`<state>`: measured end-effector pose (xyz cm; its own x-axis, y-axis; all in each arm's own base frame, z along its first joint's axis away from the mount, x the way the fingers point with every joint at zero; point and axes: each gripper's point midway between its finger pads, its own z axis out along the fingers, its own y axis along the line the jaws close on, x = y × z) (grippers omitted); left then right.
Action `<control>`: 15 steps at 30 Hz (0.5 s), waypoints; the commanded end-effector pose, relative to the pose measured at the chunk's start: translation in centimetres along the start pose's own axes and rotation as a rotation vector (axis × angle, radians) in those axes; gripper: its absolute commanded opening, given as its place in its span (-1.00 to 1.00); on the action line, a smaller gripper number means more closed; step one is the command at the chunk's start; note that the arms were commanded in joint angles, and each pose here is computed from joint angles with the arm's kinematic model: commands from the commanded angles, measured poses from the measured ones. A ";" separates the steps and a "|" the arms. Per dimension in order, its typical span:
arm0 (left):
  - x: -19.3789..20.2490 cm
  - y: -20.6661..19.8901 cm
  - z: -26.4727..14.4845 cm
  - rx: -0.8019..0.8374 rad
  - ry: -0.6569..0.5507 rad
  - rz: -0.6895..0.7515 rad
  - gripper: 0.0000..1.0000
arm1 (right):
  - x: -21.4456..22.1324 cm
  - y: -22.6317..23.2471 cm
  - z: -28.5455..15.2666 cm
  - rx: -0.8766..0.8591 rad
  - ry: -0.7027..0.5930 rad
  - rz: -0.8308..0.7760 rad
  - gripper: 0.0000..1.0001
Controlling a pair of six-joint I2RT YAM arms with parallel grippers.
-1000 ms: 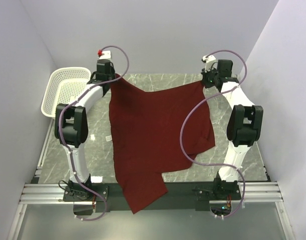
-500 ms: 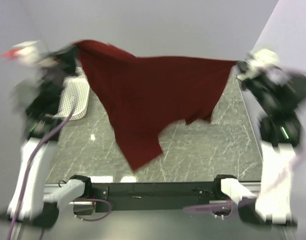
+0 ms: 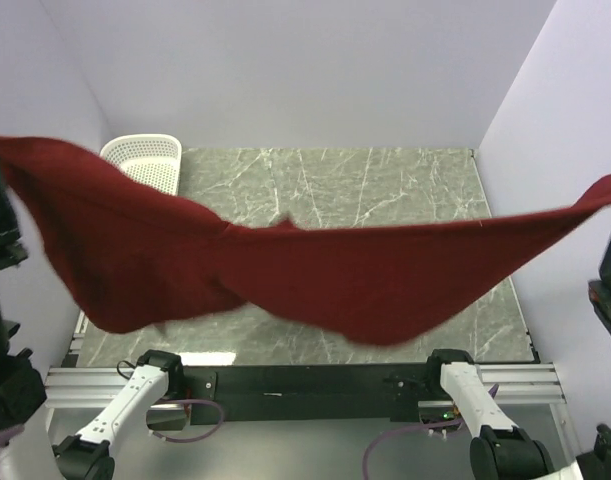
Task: Fold and stack the t-shirts
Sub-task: Flatten the tshirt out
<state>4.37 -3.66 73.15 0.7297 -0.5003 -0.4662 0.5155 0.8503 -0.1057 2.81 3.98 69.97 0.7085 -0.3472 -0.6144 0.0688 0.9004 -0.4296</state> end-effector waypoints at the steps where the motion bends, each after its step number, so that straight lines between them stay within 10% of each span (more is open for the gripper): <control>1: 5.6 2.3 0.5 -0.062 0.134 -0.007 -0.99 | 7.7 0.2 2.9 0.009 0.207 0.057 -1.00; 15: 39.3 14.7 -9.0 -0.254 0.774 0.053 -0.99 | 42.4 15.3 -0.7 -0.358 0.765 0.249 -1.00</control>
<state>31.98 -8.84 50.92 0.2630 -0.3468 -0.9003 0.3501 0.9039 -0.2459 30.03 2.46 42.02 0.0276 -0.3375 -0.9409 -0.2810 0.9007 -0.3313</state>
